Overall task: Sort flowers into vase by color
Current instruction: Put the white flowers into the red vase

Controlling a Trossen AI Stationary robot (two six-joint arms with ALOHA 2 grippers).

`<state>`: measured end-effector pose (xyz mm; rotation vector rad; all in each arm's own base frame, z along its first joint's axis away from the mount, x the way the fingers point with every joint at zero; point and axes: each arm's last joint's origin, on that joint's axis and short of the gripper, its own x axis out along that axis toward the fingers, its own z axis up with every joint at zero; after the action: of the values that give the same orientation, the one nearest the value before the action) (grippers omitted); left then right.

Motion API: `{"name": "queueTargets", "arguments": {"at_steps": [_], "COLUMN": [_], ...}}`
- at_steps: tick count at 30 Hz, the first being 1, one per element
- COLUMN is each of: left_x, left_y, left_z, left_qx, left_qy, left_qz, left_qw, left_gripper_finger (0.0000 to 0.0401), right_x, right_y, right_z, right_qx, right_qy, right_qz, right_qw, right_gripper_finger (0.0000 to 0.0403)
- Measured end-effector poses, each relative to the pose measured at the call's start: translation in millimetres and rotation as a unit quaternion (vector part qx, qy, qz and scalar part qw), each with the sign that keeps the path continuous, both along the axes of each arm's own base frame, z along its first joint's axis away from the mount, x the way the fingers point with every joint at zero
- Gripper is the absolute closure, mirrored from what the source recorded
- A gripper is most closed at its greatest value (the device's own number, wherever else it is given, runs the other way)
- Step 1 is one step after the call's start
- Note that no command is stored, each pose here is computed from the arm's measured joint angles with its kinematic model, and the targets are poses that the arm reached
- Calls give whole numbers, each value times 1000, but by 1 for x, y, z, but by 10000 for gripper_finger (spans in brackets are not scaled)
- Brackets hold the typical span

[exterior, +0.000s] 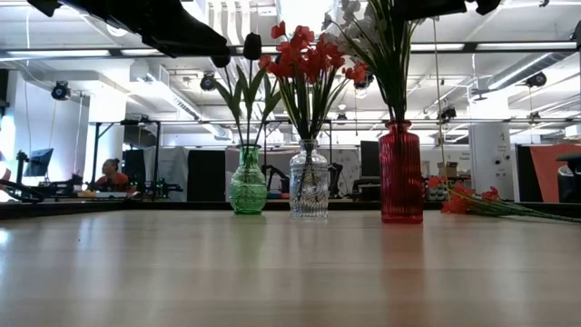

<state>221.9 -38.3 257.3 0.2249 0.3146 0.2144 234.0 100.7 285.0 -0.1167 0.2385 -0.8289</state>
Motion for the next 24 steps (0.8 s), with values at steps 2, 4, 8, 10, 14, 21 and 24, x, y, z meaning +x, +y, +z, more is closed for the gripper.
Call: {"name": "queueTargets", "arguments": {"at_steps": [2, 4, 8, 10, 14, 21, 24], "left_x": [0, 0, 0, 0, 0, 0, 0], "left_y": [0, 0, 0, 0, 0, 0, 0], "left_z": [0, 0, 0, -1, -1, -1, -1], "left_qx": [0, 0, 1, 1, 1, 1, 1], "left_qy": [0, 1, 2, 4, 4, 4, 4], "left_qz": [0, 0, 0, 0, 0, 0, 0], "left_qw": [1000, 1000, 1000, 1000, 1000, 1000, 1000], "left_gripper_finger": [182, 182, 182, 182, 182, 182, 182], "right_x": [0, 0, 0, 0, 0, 0, 0], "right_y": [0, 0, 0, 0, 0, 1, 1], "right_z": [0, 0, 0, 0, 0, -1, -1], "right_qx": [-1, -3, -1, 0, 8, 12, 22], "right_qy": [1, 4, 5, 6, 4, 2, 0], "right_qz": [0, 1, 4, 6, 11, 12, 17], "right_qw": [1000, 1000, 1000, 1000, 1000, 1000, 1000], "right_gripper_finger": [315, 329, 348, 355, 360, 360, 360]}}
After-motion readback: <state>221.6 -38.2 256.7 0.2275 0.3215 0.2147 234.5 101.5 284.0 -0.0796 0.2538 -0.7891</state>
